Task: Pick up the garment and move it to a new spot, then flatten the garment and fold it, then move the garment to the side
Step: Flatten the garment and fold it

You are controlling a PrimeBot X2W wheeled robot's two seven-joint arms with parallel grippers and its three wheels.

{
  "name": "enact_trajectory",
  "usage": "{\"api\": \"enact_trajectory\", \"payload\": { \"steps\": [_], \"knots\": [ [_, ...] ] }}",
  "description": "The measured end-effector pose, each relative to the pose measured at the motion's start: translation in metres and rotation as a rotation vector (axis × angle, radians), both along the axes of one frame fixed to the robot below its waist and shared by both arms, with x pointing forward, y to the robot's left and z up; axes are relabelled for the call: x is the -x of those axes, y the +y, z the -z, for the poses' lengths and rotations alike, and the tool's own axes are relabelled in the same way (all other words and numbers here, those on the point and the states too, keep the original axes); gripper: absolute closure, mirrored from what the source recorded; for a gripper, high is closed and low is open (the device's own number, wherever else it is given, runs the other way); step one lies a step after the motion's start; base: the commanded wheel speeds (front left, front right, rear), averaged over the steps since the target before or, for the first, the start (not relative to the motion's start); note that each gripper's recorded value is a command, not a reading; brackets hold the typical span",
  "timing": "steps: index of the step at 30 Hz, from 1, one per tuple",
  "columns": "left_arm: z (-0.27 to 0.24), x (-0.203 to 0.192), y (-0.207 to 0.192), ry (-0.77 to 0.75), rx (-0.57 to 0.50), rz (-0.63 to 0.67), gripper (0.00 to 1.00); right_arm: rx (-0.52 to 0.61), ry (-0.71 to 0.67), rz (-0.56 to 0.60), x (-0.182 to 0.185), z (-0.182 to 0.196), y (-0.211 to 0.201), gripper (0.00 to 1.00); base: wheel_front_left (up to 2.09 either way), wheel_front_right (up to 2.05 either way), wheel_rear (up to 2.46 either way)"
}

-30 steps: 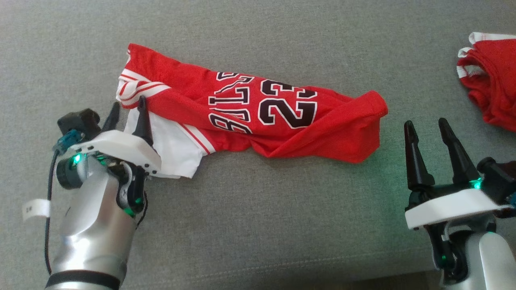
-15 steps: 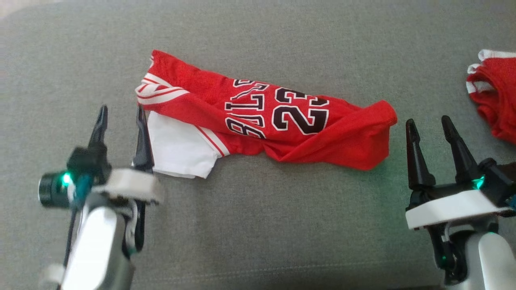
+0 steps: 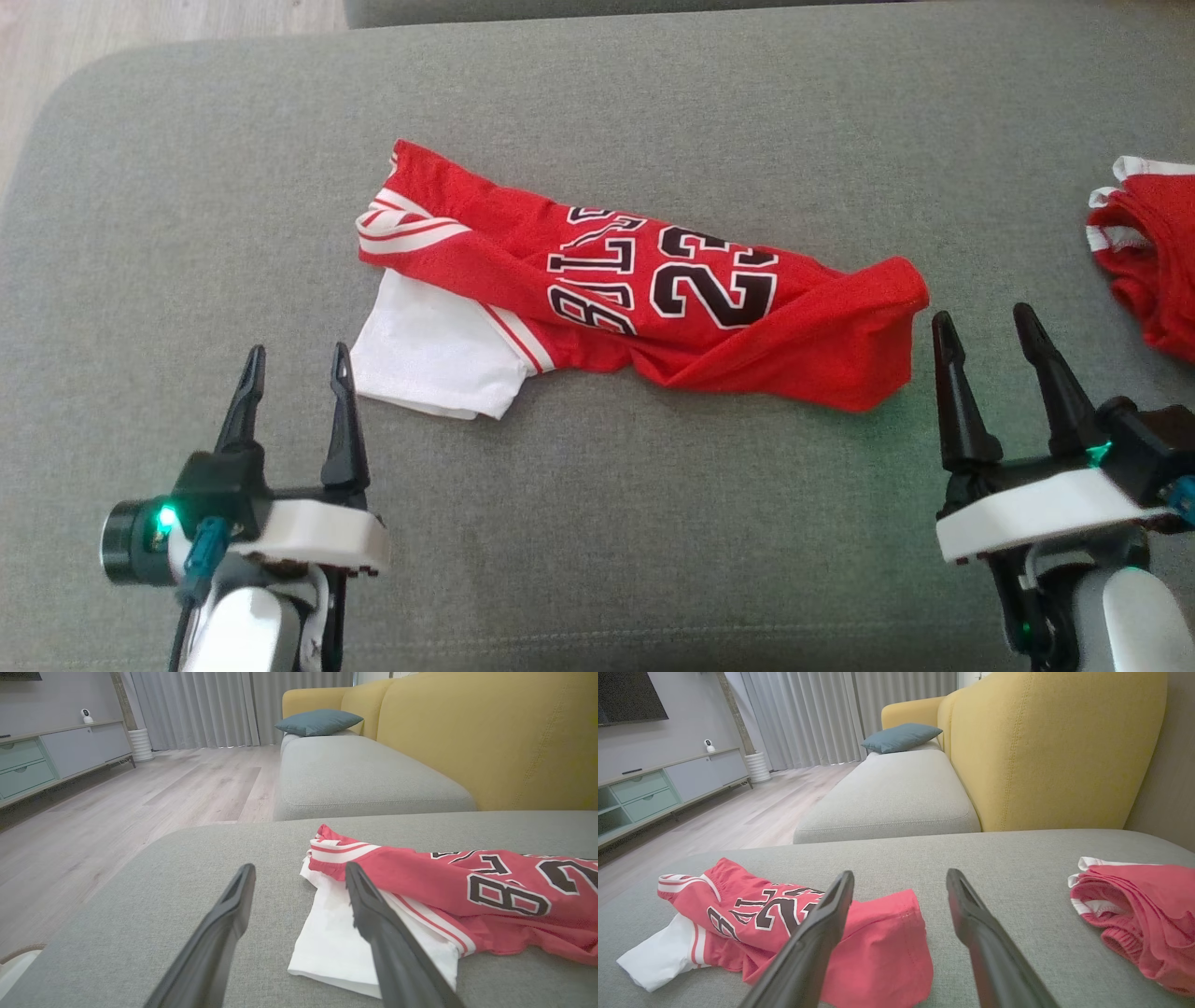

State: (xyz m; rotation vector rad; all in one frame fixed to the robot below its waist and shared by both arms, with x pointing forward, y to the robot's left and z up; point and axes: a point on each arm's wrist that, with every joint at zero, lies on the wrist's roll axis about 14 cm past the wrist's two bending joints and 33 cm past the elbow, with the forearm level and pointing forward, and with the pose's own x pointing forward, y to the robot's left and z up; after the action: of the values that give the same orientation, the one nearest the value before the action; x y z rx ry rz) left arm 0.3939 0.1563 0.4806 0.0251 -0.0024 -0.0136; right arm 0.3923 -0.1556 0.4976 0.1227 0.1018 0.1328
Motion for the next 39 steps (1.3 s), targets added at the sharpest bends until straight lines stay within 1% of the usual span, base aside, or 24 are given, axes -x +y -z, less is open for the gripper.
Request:
{"api": "enact_trajectory", "payload": {
  "steps": [11,13,16,23,27,31,35,36,37,38,39],
  "knots": [
    [0.004,0.000,-0.002,0.011,0.006,0.010,0.00,0.000,0.006,0.001,0.000,0.002,0.000,0.00,0.00,0.00,0.00],
    [0.011,0.000,-0.004,0.034,0.007,0.023,0.00,0.000,0.009,0.001,-0.001,0.003,0.000,0.00,0.00,0.00,0.00],
    [0.037,-0.002,-0.007,0.147,0.032,0.049,0.00,0.000,0.020,-0.001,-0.003,0.006,0.000,0.00,0.00,0.00,0.00],
    [0.089,-0.022,-0.006,0.403,0.098,0.072,0.00,-0.002,0.054,-0.005,-0.005,0.018,0.002,0.00,0.00,0.00,0.00],
    [0.116,-0.020,-0.007,0.531,0.130,0.075,0.00,0.003,0.063,0.014,-0.006,0.021,-0.005,0.00,0.00,0.00,0.00],
    [0.122,-0.028,-0.006,0.569,0.163,0.078,0.00,-0.003,0.074,0.025,-0.006,0.024,-0.008,0.00,0.00,0.00,0.00],
    [0.127,-0.032,-0.008,0.608,0.163,0.094,0.00,-0.002,0.075,0.031,-0.008,0.024,-0.010,0.00,0.00,0.00,0.00],
    [0.127,-0.033,-0.008,0.616,0.163,0.101,0.24,-0.001,0.077,0.032,-0.007,0.025,-0.011,0.00,0.00,0.00,0.00],
    [0.128,-0.033,-0.008,0.628,0.163,0.104,0.64,0.000,0.082,0.033,-0.007,0.026,-0.011,0.00,0.00,0.00,0.00],
    [0.128,-0.034,-0.007,0.636,0.157,0.105,0.95,0.001,0.094,0.033,-0.007,0.028,-0.012,0.00,0.00,0.00,0.00],
    [0.129,-0.035,-0.007,0.644,0.149,0.107,1.00,0.002,0.108,0.031,-0.006,0.030,-0.011,0.00,0.00,0.00,0.00]
  ]
}}
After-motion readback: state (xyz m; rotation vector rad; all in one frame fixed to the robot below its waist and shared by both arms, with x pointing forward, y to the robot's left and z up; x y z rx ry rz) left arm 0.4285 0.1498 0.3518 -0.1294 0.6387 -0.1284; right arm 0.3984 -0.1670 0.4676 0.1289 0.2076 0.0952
